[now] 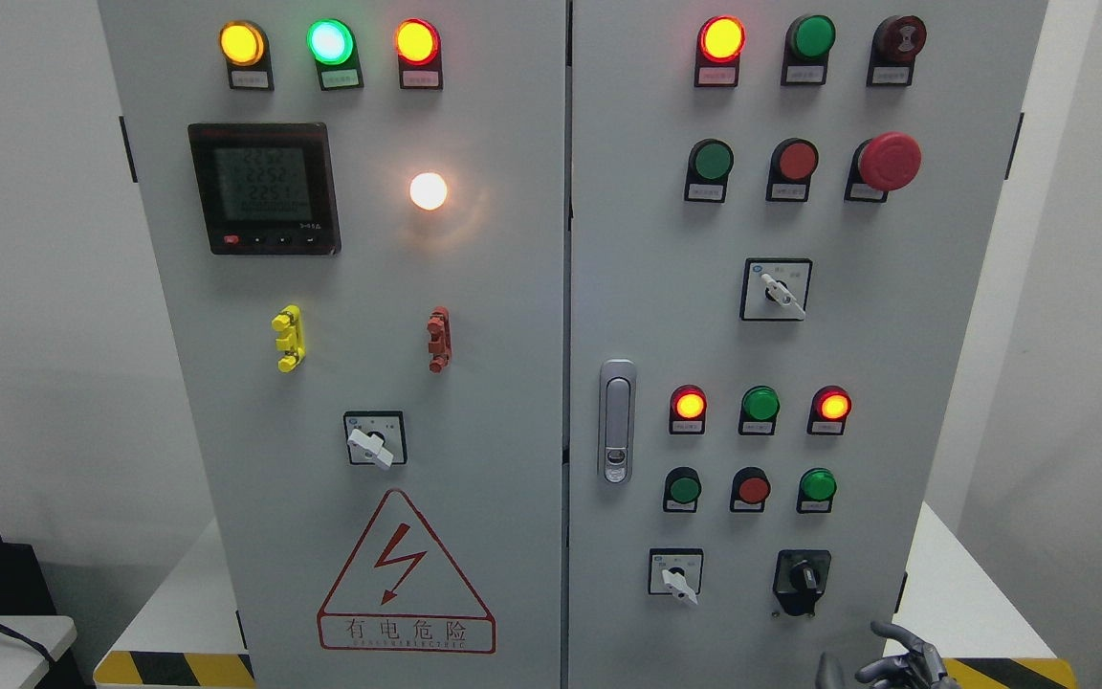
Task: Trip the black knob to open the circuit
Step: 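Raise the right hand up toward the small black rotary knob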
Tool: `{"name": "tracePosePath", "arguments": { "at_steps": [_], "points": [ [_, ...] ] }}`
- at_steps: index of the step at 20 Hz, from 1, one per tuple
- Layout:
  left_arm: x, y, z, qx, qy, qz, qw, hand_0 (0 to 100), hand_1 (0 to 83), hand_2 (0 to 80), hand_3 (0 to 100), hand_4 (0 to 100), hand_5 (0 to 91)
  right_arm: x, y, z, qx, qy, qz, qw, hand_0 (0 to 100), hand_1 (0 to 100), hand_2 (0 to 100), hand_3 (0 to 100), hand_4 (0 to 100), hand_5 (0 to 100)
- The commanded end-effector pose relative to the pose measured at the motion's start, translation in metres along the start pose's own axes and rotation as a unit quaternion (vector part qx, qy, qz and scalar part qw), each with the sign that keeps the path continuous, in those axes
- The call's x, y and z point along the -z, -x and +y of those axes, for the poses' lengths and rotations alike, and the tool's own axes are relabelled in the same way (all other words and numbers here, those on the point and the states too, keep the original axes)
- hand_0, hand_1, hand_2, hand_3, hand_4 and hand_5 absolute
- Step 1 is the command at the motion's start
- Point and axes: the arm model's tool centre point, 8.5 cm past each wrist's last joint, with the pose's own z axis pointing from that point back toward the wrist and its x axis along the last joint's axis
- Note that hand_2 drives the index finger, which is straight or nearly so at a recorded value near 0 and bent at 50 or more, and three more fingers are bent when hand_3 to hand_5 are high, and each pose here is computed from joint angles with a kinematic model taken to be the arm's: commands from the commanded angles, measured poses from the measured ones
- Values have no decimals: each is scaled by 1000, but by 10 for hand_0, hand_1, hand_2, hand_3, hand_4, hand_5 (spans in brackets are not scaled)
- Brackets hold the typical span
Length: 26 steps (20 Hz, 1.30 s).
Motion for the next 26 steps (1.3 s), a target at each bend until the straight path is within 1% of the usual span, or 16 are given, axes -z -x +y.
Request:
{"name": "tracePosePath", "arguments": {
  "at_steps": [1,8,15,26],
  "points": [
    [0,-5,-2,16,3,-4,1000,120,389,0,0,0,0,1,-2,27,13,-20,11,1000,264,778,352,709,764,900],
    [0,-5,-1,16,3,-5,1000,120,389,0,0,0,0,5,-9,37,17,-23,17,999,288,779,366,710,761,893],
    [0,-5,-1,16,3,-5,1000,120,389,0,0,0,0,9,-8,35,16,-12,20,1000,292,777,370,710,759,891],
    [0,-5,-1,16,3,-5,1000,120,389,0,0,0,0,10,-5,39,15,-14,25,999,303,774,390,711,761,891]
  ]
}}
